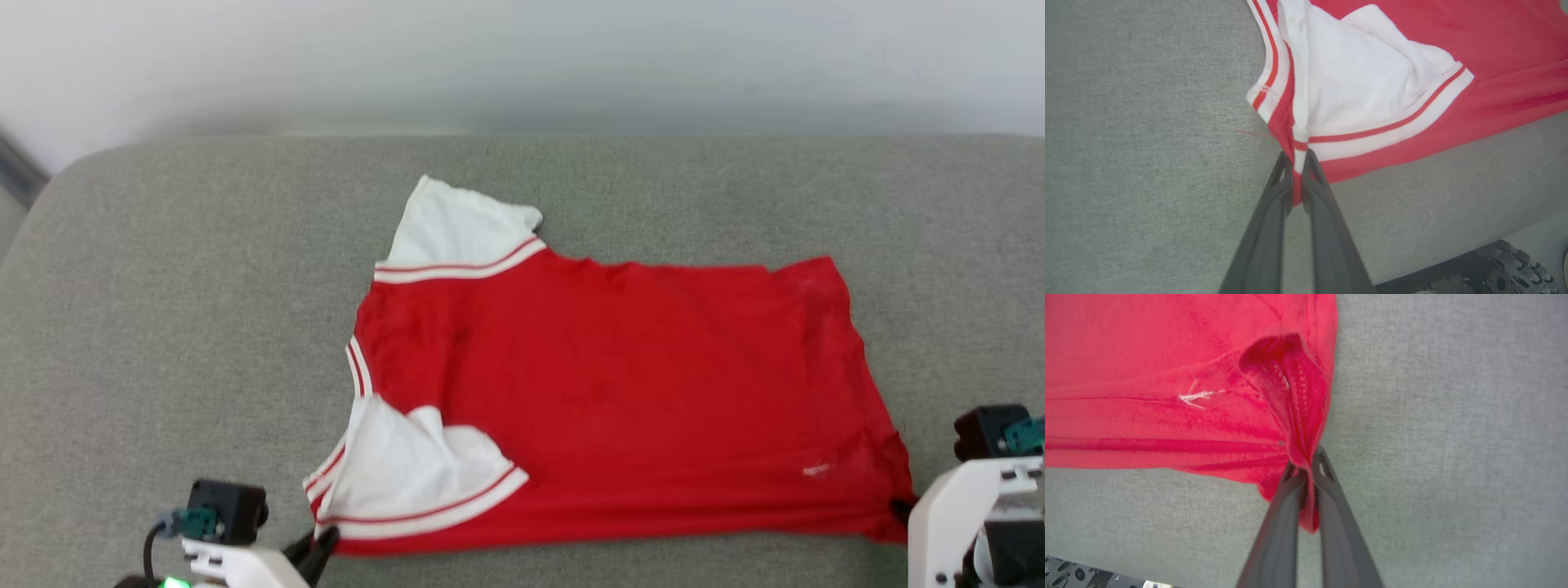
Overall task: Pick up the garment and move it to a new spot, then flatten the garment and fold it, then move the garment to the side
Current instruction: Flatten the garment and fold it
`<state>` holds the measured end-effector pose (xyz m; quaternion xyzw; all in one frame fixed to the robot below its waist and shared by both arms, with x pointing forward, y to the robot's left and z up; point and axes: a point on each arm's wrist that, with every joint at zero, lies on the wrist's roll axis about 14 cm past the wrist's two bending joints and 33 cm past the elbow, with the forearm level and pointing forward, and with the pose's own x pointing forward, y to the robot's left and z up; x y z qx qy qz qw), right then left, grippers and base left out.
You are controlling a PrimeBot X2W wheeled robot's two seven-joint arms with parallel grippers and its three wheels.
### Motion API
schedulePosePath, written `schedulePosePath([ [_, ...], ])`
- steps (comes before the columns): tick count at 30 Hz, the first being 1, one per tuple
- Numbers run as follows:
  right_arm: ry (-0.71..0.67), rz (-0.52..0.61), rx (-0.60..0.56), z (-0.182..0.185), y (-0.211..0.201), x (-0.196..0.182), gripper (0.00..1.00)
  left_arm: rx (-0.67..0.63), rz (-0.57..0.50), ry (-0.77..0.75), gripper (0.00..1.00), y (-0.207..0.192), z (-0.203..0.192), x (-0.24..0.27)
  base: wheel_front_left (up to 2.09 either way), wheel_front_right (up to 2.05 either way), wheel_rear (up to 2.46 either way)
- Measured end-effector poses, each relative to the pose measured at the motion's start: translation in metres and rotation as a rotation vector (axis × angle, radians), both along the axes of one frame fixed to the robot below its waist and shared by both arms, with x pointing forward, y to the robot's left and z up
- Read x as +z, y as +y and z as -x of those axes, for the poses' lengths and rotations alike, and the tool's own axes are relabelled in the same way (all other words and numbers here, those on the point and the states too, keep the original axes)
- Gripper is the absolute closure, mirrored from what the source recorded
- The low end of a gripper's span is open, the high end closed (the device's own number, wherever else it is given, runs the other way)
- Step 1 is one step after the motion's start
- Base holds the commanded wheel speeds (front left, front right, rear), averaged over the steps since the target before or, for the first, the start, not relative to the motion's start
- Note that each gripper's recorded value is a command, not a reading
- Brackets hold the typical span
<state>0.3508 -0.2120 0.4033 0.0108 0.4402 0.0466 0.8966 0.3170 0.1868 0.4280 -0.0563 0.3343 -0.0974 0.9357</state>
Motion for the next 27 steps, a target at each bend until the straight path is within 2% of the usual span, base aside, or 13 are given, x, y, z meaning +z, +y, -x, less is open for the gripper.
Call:
schedulePosePath([
  [7,0.020,0.012,-0.049,0.038,-0.018,0.008,1.00,-0.010,0.030,0.071,1.00,-0.009,0.040,-0.012,0.00,0.00,0.00],
  [12,0.094,-0.002,-0.085,0.067,-0.023,-0.005,1.00,-0.017,0.048,0.140,1.00,-0.014,0.060,-0.028,0.00,0.00,0.00],
  [22,0.179,-0.029,-0.108,0.086,-0.019,-0.031,1.00,-0.016,0.073,0.214,1.00,-0.018,0.074,-0.058,0.00,0.00,0.00],
  [23,0.181,-0.028,-0.108,0.086,-0.019,-0.033,1.00,-0.017,0.071,0.219,0.60,-0.017,0.074,-0.060,0.00,0.00,0.00],
  [24,0.188,-0.029,-0.108,0.087,-0.018,-0.035,1.00,-0.018,0.068,0.220,0.13,-0.016,0.074,-0.061,0.00,0.00,0.00],
  [25,0.188,-0.030,-0.107,0.087,-0.018,-0.036,0.53,-0.016,0.064,0.219,0.00,-0.015,0.073,-0.062,0.00,0.00,0.00],
  [26,0.182,-0.031,-0.104,0.086,-0.017,-0.036,0.00,-0.013,0.066,0.212,0.00,-0.015,0.072,-0.062,0.00,0.00,0.00],
  [27,0.174,-0.031,-0.102,0.085,-0.017,-0.036,0.00,-0.008,0.069,0.205,0.00,-0.015,0.071,-0.061,0.00,0.00,0.00],
])
